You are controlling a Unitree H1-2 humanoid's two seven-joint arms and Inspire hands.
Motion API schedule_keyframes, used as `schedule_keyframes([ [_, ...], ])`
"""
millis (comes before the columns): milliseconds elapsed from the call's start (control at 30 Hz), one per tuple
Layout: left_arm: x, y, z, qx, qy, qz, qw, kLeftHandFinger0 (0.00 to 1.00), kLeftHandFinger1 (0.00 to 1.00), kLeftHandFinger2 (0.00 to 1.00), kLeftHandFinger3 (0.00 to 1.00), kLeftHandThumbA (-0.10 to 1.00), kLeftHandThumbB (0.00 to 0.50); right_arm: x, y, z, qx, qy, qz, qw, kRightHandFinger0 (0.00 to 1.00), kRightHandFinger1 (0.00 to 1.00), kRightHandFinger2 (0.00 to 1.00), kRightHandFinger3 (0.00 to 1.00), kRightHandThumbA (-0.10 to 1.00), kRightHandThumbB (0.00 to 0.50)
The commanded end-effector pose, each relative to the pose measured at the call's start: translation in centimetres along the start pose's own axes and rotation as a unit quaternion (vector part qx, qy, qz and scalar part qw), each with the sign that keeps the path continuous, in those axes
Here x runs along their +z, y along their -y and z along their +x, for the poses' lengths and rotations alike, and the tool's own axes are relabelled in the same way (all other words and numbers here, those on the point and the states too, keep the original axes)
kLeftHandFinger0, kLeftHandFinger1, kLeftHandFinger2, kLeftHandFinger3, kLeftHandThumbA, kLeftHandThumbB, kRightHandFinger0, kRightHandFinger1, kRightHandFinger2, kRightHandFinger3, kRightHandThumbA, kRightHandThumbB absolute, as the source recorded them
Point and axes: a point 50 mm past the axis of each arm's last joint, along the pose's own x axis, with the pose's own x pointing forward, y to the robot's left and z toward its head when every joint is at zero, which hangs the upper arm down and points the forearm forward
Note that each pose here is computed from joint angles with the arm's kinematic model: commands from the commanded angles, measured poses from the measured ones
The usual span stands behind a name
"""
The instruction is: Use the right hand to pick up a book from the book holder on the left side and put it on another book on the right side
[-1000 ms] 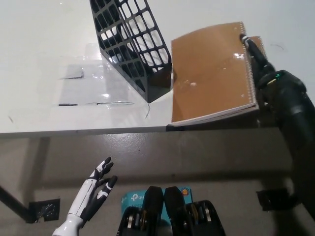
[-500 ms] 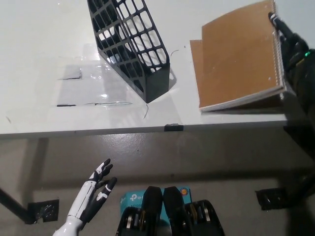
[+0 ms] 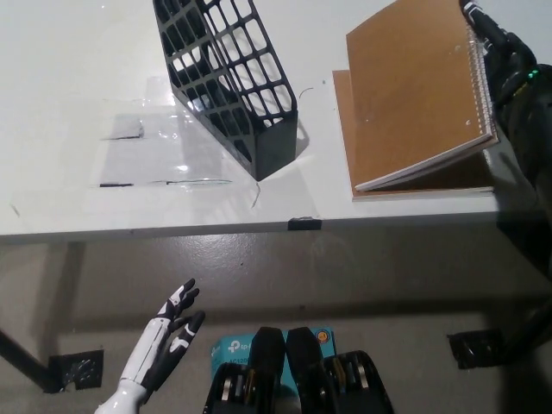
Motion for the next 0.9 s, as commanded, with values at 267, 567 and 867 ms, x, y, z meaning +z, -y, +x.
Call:
schedule_keyframes([
  [267,0.8,-0.5,0.2,0.011,0.03,-0.001,0.999,0.9,1.0,1.0,1.0,0.94,0.171,4.3,-3.4,-0.4,0.108,0.036,-0.051,0.992,1.0,1.0,1.0,1.0,0.06,0.276],
  [567,0.8,-0.6,0.2,0.021,0.032,-0.009,0.999,0.9,1.0,1.0,1.0,0.92,0.151,4.8,-3.0,-0.5,0.075,0.127,-0.002,0.989,1.0,1.0,1.0,1.0,0.19,0.215],
  [867,0.5,-0.7,-0.3,0.028,0.024,-0.017,0.999,0.89,1.0,1.0,1.0,0.92,0.155,8.6,-1.6,-1.1,0.074,0.193,0.013,0.978,1.0,1.0,1.0,1.0,0.35,0.183],
])
